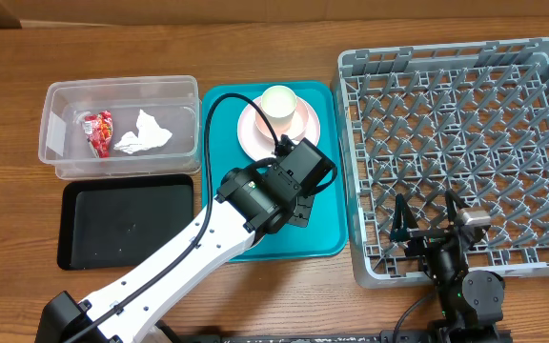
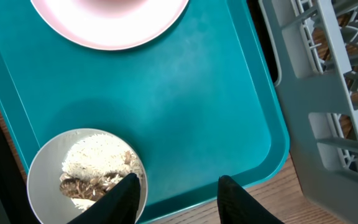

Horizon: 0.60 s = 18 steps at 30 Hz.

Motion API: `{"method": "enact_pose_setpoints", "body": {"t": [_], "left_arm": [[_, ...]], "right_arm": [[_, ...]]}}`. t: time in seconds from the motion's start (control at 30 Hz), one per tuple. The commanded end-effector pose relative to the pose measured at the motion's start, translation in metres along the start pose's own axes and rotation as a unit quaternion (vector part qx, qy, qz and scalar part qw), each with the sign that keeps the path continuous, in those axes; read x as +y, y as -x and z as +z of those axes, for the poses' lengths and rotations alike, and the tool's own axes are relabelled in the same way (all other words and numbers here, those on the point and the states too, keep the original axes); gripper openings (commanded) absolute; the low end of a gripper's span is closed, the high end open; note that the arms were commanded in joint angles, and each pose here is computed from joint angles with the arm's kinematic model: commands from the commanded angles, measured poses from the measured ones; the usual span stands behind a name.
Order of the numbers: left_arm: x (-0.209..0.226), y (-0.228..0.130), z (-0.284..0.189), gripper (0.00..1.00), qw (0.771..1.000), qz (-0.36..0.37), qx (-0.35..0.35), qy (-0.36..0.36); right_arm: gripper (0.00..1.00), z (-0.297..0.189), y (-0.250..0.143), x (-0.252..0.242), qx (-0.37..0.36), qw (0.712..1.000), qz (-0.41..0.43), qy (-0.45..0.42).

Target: Sort waste into correct bins and load items into the dishwasher

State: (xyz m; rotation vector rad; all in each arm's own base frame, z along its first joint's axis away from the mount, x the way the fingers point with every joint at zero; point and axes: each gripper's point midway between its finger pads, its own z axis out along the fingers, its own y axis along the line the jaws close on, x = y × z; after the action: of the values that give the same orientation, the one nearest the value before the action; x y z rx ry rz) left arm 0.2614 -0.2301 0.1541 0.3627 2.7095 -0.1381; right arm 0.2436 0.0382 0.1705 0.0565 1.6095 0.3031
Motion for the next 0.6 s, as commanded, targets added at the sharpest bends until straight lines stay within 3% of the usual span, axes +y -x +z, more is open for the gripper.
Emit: {"method": "enact_pose_setpoints", "body": {"t": [0.0,0.57], "left_arm": [[0.004,-0.0001,0.0032,0.44,1.0,-0.006,-0.001,0.013],[0.0057,-0.0039,0.0031,0.45,1.0,-0.004,0.007,0.016]], "right_arm": [[1.0,0.0,-0.0008,-0.0004,-0.004,1.0,0.001,0.0],[1.0,0.0,-0.0008,-0.0004,-0.004,1.0,0.001,0.0]]}}
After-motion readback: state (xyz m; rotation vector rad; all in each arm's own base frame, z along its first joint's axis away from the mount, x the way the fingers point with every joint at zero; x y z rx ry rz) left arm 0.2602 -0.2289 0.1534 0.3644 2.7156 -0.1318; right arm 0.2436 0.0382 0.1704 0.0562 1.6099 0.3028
